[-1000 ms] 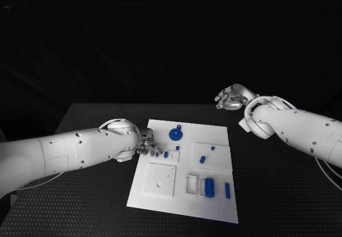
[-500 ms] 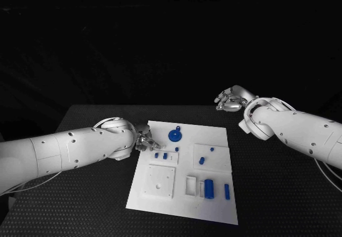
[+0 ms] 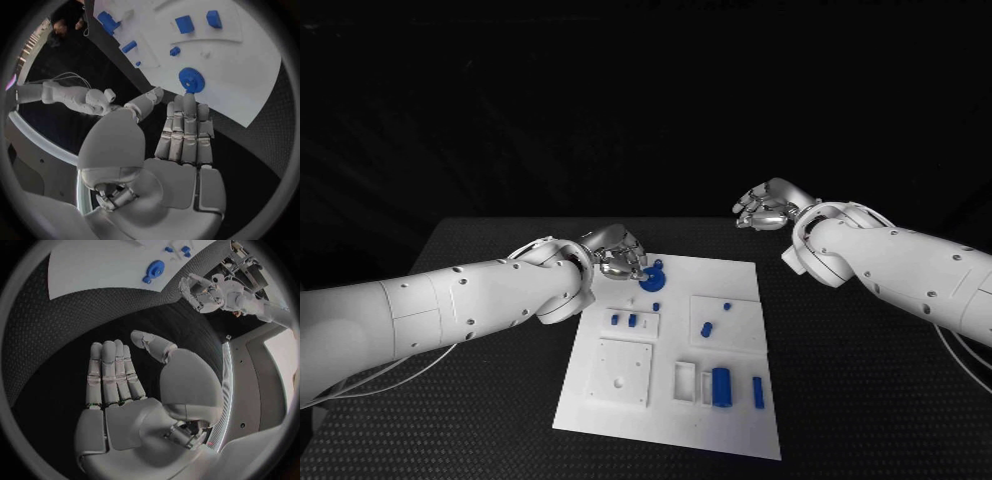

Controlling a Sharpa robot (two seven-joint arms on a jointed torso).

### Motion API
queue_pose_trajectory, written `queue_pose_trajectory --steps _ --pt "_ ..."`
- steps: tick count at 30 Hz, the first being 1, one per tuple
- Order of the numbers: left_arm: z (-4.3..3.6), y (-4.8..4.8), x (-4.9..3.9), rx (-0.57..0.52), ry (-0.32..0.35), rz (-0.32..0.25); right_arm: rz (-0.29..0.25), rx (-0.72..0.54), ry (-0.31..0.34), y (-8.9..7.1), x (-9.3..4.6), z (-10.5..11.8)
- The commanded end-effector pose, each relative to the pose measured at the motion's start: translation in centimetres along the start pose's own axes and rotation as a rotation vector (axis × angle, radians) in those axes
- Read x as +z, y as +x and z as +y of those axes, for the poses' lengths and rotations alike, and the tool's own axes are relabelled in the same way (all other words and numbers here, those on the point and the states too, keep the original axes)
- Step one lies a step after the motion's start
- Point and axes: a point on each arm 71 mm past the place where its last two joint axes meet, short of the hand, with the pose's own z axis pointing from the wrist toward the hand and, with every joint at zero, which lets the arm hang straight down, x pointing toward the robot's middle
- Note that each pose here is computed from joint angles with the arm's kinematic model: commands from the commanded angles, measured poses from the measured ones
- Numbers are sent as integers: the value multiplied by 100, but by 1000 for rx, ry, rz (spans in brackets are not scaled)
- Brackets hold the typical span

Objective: Assemble the parts on the task board

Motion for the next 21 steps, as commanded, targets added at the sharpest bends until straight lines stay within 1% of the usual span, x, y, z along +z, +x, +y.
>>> queue_pose_trajectory --steps 1,3,4,5,6,7,8,15,19,21 --pt "-186 29 28 218 187 -26 14 4 -11 13 0 12" --pt "-240 80 57 258 211 -15 13 4 -13 16 0 18" --pt "-261 124 76 284 224 -5 13 4 -14 21 5 26" --pt "-266 147 82 289 224 6 13 4 -15 23 5 28" --pt "-269 193 94 295 218 37 14 4 -16 27 7 32" --pt "-269 209 107 298 217 49 16 5 -17 34 8 38" --pt "-268 224 118 294 215 57 16 5 -17 37 8 38" --pt "-224 318 178 357 212 117 20 5 -23 58 12 64" --pt "-202 387 184 382 201 161 21 5 -25 63 11 72" --pt "-189 443 174 388 194 188 21 5 -27 65 12 75"
